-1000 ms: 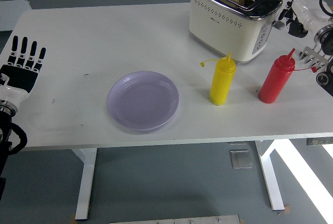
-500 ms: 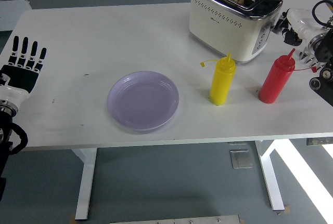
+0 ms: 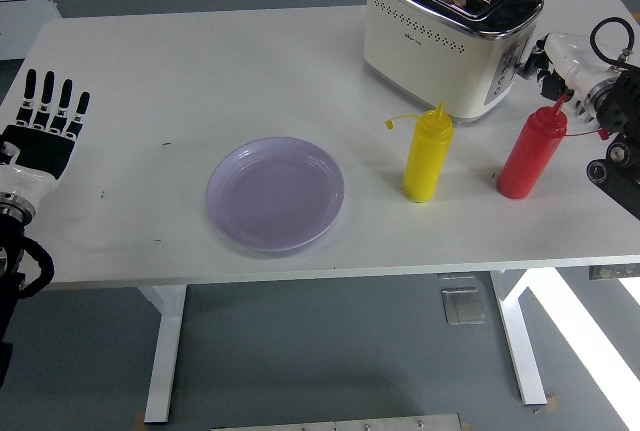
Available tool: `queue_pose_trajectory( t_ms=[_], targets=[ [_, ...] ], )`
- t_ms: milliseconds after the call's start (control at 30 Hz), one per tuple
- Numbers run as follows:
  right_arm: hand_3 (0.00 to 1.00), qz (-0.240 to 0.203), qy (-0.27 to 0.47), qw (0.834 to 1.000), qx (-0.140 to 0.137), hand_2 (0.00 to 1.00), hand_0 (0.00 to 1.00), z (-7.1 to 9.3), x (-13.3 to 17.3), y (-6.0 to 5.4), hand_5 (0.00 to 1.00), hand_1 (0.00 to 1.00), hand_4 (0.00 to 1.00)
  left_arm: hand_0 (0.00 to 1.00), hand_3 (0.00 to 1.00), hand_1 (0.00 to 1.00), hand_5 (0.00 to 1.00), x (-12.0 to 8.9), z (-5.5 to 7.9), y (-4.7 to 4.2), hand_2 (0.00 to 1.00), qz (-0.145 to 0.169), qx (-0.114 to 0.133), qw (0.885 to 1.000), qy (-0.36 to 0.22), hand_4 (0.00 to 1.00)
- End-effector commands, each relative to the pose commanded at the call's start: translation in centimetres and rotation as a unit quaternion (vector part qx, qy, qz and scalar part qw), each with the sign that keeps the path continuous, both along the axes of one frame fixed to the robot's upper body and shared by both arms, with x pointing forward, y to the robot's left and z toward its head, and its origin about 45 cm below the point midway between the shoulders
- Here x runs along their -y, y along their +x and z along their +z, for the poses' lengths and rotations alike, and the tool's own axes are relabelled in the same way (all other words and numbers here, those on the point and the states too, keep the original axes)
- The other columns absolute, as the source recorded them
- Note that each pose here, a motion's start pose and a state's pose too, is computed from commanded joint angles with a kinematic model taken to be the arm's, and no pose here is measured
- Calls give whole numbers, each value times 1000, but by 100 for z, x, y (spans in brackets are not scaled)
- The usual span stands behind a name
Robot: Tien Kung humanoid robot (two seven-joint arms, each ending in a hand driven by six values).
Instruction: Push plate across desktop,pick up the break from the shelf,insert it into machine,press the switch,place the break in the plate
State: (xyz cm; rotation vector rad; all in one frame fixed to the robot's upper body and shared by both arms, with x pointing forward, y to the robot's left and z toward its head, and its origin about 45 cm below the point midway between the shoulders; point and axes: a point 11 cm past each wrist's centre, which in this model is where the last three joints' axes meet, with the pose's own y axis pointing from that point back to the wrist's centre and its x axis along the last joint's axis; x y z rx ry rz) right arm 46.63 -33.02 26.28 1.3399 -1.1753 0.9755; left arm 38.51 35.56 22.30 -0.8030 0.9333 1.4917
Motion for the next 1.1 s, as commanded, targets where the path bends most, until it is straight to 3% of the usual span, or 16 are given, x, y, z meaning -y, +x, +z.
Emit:
queue_pose_trajectory(
  t_ms=[267,500,733,1100],
  targets=[
    [538,2,0,1000,-1,628,544,-42,-10,-7,2,463,2,790,711,723,998,2,-5,-2,682,0,-1,1000,0,622],
    [537,6,4,1000,17,627,543,62,-30,7,2,463,2,790,711,723,998,1,-8,-6,681,0,-1,1000,0,621],
    [535,3,8,999,52,622,542,353,-11,29,2,465,2,790,710,722,998,-2,0,-5,681,1,0,1000,0,620],
    [540,-5,-13,994,108,623,531,952,6,12,2,482,28,789,710,721,998,-15,12,-4,681,2,1,1000,-1,620]
  ],
)
